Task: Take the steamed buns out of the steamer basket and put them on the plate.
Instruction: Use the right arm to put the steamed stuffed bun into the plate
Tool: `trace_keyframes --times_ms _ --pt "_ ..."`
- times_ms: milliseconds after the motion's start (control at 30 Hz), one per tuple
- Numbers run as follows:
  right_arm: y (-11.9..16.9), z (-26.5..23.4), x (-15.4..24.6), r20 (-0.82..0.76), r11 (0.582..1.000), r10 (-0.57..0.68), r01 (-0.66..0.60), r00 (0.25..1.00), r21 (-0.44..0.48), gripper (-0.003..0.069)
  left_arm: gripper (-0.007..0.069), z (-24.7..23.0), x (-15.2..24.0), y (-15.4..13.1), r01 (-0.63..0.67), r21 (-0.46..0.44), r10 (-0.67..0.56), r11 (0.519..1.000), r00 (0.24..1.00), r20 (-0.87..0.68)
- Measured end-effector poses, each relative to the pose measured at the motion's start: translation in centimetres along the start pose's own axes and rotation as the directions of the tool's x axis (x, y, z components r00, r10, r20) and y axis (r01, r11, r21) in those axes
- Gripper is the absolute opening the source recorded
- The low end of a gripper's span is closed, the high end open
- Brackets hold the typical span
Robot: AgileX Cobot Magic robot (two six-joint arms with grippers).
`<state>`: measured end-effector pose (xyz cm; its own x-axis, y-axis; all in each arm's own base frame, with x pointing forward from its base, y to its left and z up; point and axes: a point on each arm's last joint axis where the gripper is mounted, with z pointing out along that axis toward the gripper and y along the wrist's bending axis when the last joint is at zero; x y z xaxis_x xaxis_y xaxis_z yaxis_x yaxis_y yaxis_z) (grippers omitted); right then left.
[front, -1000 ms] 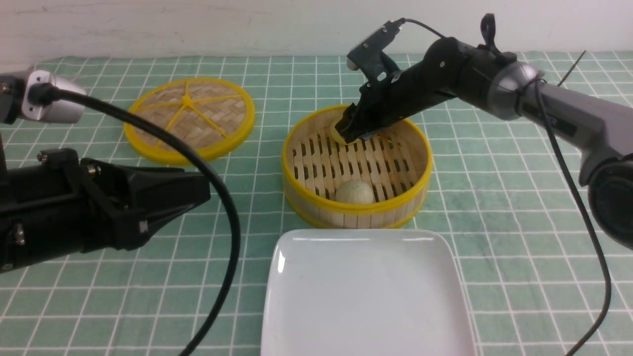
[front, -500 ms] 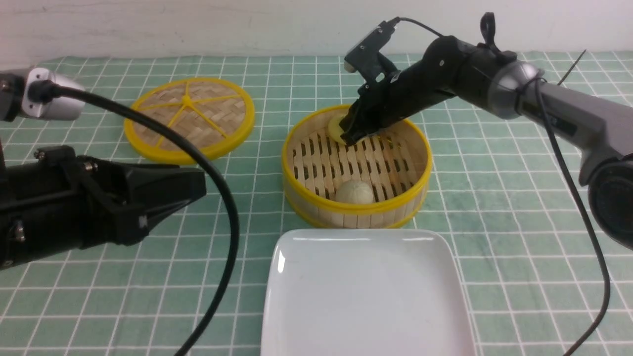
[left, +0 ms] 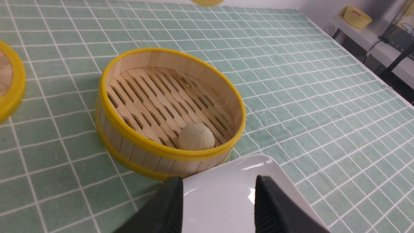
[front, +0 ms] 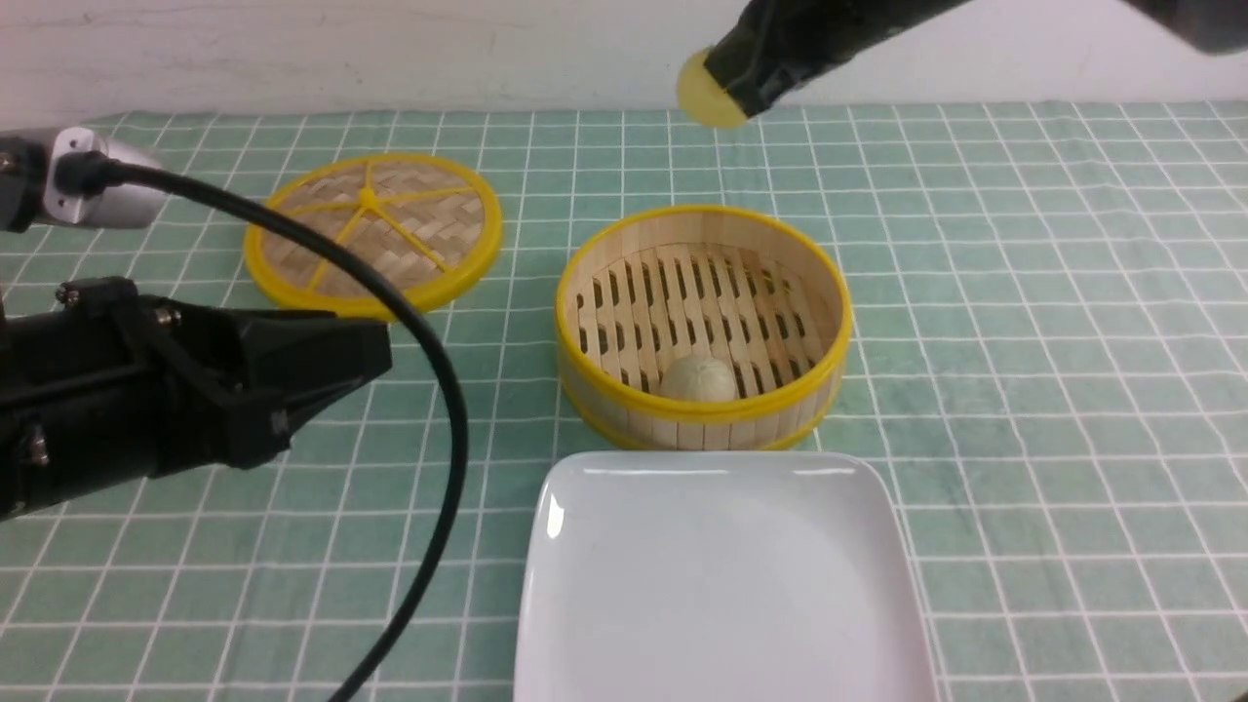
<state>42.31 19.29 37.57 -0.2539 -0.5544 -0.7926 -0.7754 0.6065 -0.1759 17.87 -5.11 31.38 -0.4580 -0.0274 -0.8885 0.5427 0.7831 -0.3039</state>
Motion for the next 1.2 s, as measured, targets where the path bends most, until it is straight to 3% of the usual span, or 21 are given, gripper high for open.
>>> trace_keyframes --times_ms 300,467,800,1200 --pt "2.2 -5.5 0.1 -0.208 0.991 0.046 -0.070 0.977 -0.110 0.0015 0.0333 0.0 -0.2 0.0 -0.044 -0.005 0.045 0.999 0.999 0.025" --pt "2.2 -5.5 0.7 -0.268 0.987 0.113 -0.138 0.957 -0.077 0.0015 0.0333 0.0 -0.5 0.0 -0.022 -0.003 0.022 1.000 0.998 0.055" --pt "4.7 -2.1 7.7 -0.513 0.927 0.250 -0.356 0.822 -0.120 0.0017 0.0333 0.0 -0.6 0.1 -0.017 -0.012 0.018 1.000 0.998 0.065" --pt "7.8 -1.2 13.0 -0.622 0.882 0.191 -0.411 0.760 -0.231 0.0018 0.0331 1.0 -0.2 0.8 -0.036 0.003 0.036 0.999 0.999 0.021"
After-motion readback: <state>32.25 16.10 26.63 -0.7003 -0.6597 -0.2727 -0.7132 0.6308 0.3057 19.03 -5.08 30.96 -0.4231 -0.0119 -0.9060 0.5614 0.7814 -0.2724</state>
